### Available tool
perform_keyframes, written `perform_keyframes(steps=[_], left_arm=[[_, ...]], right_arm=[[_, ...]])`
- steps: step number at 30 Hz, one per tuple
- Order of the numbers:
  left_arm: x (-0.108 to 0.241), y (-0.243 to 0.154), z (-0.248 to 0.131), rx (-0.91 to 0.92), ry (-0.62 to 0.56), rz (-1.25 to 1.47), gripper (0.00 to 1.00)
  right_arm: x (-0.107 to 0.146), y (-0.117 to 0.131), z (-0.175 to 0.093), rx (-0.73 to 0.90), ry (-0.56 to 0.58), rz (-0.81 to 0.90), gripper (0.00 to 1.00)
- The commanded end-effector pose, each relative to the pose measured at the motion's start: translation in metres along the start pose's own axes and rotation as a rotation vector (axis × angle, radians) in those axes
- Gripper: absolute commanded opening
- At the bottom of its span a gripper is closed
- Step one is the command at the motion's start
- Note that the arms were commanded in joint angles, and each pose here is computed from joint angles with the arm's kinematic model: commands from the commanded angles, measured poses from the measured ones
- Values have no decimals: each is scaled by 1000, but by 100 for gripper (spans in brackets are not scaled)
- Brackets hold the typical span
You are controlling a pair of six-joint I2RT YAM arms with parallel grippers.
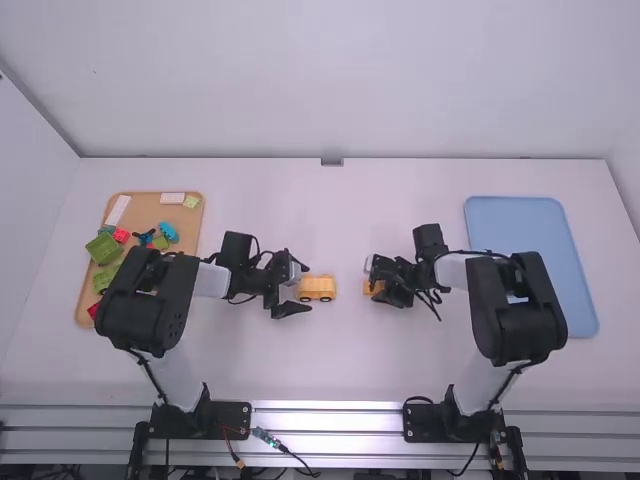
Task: Assemble lego blocks to make yellow taxi
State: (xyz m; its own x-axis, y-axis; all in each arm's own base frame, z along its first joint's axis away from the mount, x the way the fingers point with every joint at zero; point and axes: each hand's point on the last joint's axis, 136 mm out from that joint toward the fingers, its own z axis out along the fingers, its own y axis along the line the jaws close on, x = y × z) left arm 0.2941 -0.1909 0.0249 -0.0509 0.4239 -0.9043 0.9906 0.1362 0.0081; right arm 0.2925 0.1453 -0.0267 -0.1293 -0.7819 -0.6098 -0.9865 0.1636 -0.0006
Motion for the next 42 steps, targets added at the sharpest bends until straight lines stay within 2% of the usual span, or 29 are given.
perform_keyframes(steps=[1, 4, 7, 19, 23, 28, 42], left_arm=[[-5, -1, 0, 19, -30, 10, 99], [-5, -1, 0, 19, -30, 11, 99], [-5, -1, 0, 19, -30, 11, 99], [-9, -3, 0, 30, -54, 17, 99], [-9, -3, 0, 30, -53, 17, 99], [-9, -3, 0, 30, -53, 16, 99], [-8, -3, 0, 30, -53, 14, 99]], right_arm=[[1, -2, 1, -4, -1, 0, 55], [2, -4, -2, -1, -16, 7, 54], [-1, 0, -4, -14, -77, -36, 54], [3, 0, -5, 2, -109, -30, 55], [0, 0, 2, -9, -154, -38, 56], [7, 0, 4, -14, -147, -16, 55], [4, 3, 3, -27, -170, -51, 48]])
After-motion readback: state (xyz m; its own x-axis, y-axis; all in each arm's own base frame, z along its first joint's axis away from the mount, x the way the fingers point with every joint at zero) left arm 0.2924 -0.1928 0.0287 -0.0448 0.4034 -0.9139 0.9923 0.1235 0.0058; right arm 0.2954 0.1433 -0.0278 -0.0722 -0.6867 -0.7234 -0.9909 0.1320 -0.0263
